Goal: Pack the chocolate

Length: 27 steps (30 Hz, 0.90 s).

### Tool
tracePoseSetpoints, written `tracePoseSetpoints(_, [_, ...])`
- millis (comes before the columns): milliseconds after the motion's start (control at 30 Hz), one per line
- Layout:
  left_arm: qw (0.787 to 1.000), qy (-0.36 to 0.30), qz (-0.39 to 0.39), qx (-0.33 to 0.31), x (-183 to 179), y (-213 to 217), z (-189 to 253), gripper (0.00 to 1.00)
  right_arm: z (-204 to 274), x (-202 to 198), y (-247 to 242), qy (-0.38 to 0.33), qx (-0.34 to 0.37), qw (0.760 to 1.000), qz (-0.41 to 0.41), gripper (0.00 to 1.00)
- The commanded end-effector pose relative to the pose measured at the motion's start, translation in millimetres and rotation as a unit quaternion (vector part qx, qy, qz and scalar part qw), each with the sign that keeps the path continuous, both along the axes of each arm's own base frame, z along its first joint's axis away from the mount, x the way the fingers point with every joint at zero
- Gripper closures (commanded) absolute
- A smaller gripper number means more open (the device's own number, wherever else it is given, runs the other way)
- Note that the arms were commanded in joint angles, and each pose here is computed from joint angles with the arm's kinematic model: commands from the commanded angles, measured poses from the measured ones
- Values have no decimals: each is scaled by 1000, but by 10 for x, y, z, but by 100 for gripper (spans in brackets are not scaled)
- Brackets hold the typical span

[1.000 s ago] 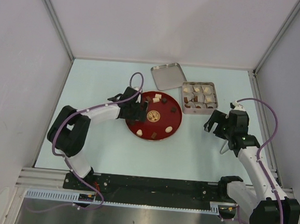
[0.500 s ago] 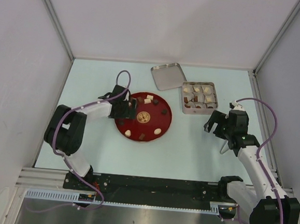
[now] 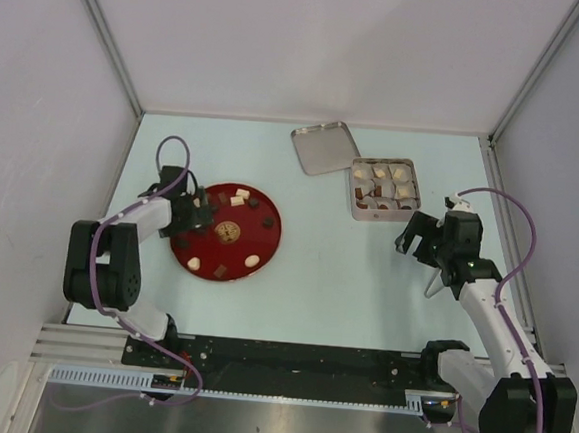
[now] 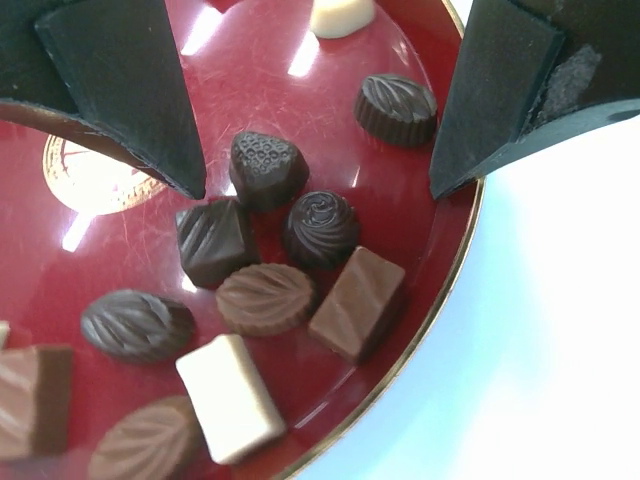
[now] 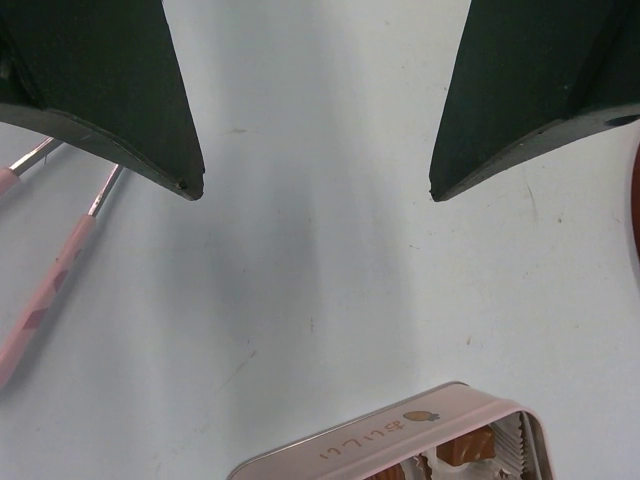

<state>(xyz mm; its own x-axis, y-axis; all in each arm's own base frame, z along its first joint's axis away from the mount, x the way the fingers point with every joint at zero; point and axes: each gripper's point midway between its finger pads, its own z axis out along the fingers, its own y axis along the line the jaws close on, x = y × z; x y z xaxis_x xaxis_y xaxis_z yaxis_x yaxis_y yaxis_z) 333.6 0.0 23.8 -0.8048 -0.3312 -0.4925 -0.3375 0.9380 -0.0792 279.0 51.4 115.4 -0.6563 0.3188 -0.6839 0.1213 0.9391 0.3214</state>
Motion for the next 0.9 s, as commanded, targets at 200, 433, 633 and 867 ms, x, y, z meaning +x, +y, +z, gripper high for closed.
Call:
tracePoseSetpoints(200, [995, -23, 90, 30, -82, 646, 323, 0, 121, 128, 15, -31, 10, 999, 19, 0])
tracePoseSetpoints(433, [991, -132, 4, 20, 354, 118, 1017, 0, 155, 128, 58, -38, 19, 999, 29, 0])
tracePoseSetpoints(633, [970, -197, -143, 5, 871, -949, 1369, 0, 159, 110, 127, -38, 23, 998, 46, 0])
tracePoseSetpoints(867, [931, -247, -265, -35, 1425, -2070, 1630, 0, 153, 62, 241, -35, 27, 996, 74, 0])
